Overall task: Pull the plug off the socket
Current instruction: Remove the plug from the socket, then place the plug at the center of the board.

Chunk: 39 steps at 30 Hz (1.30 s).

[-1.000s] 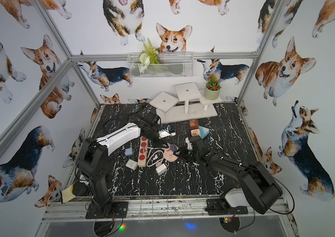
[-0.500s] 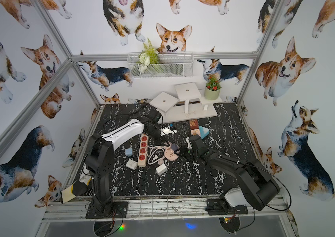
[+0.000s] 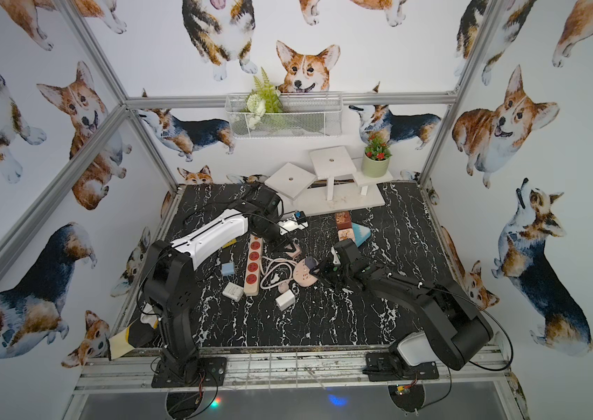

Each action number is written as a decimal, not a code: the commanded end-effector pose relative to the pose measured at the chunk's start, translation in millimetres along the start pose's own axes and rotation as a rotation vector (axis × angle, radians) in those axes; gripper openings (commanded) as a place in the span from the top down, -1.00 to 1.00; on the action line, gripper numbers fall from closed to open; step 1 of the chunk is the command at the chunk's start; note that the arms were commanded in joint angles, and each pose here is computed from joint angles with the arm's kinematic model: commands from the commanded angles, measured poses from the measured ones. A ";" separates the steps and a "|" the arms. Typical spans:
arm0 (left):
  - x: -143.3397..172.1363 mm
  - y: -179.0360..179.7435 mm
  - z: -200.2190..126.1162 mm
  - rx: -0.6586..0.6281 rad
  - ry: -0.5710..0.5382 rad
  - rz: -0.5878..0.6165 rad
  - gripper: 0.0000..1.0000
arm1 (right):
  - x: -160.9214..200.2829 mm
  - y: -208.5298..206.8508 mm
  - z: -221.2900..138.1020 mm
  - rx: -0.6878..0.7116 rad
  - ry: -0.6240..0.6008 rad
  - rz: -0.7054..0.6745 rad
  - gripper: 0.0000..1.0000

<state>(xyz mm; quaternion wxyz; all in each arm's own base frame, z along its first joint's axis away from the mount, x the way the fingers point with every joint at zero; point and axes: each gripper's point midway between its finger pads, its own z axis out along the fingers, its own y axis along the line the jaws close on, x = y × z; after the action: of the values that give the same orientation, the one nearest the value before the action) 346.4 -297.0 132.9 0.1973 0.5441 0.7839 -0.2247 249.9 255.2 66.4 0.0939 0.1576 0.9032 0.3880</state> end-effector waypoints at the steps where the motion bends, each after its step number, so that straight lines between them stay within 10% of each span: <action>1: -38.5 33.9 -17.9 -0.127 -0.171 -0.252 1.00 | 14.4 -53.5 -2.4 0.236 0.036 0.063 1.00; 12: -56.9 94.1 -15.6 -0.206 -0.656 -1.123 1.00 | 13.1 -42.1 2.8 0.225 0.032 0.035 1.00; 30: 3.0 98.2 53.8 -0.228 -0.483 -1.395 0.78 | 15.2 -43.3 -2.4 0.232 0.030 0.029 1.00; 35: 1.6 99.7 57.9 -0.220 -0.476 -1.395 -0.06 | 15.0 -43.6 -4.7 0.240 0.027 0.023 1.00; 39: 2.4 100.4 48.1 -0.252 -0.498 -1.377 -0.25 | 14.9 -42.1 -4.7 0.238 0.030 0.017 1.00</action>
<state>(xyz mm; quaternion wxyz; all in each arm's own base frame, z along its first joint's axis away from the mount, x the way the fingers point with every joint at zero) 439.9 -293.8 68.3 0.2266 -0.1688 0.9040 -0.3209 251.0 261.3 72.3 0.1010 0.1462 0.9109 0.3725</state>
